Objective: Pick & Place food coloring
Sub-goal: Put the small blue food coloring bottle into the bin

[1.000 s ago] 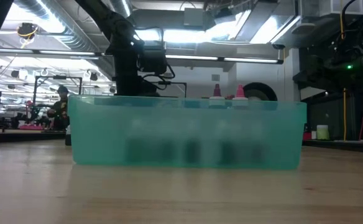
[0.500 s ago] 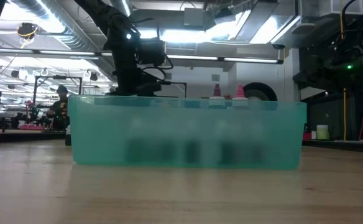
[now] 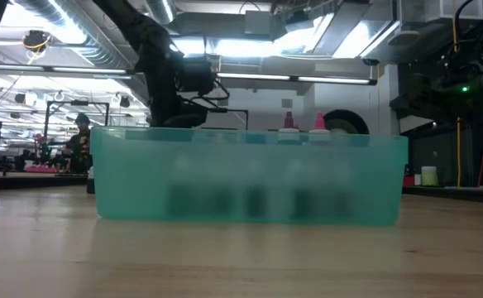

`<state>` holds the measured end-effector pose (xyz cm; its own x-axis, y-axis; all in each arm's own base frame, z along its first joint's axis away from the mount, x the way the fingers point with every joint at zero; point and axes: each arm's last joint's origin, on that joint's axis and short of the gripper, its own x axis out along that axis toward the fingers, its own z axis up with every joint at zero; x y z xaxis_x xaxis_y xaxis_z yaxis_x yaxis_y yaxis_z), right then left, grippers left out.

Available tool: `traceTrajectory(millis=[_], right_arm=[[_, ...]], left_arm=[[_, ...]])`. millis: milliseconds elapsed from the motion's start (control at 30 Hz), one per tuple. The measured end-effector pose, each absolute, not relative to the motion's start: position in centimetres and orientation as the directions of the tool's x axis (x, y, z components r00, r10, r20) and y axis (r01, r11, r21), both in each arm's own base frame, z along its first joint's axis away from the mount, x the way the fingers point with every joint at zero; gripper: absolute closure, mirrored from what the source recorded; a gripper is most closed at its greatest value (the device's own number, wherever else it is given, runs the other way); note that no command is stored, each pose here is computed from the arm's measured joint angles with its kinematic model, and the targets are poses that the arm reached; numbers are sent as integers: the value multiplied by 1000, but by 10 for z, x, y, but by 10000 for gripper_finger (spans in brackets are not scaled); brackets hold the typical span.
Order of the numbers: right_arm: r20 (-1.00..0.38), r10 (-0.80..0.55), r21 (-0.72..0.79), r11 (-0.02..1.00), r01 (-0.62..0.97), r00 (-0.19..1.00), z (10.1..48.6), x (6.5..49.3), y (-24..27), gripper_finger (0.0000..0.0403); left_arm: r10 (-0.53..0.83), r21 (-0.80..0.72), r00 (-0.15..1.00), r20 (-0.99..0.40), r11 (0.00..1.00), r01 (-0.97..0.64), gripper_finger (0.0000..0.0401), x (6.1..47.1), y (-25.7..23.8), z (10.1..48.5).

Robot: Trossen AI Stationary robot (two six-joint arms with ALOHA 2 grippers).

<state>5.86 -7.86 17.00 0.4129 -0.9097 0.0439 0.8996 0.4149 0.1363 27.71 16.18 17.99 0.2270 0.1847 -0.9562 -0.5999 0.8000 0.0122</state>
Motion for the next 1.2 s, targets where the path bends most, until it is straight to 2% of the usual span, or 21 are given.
traceTrajectory(millis=[400, 500, 800, 1200], right_arm=[[44, -910, 137, 415, 900, 413, 170, 59, -79, 19], [44, -910, 136, 415, 900, 413, 170, 59, -79, 19], [44, -910, 136, 415, 900, 413, 170, 59, -79, 19], [44, -910, 137, 415, 899, 413, 170, 59, -79, 19]], left_arm=[[166, 8, 259, -952, 855, -519, 94, 274, 161, 169], [130, -30, 286, -949, 870, -492, 105, 275, 160, 169], [127, -39, 301, -945, 870, -491, 188, 276, 161, 169], [114, -57, 285, -952, 847, -529, 324, 275, 159, 169]])
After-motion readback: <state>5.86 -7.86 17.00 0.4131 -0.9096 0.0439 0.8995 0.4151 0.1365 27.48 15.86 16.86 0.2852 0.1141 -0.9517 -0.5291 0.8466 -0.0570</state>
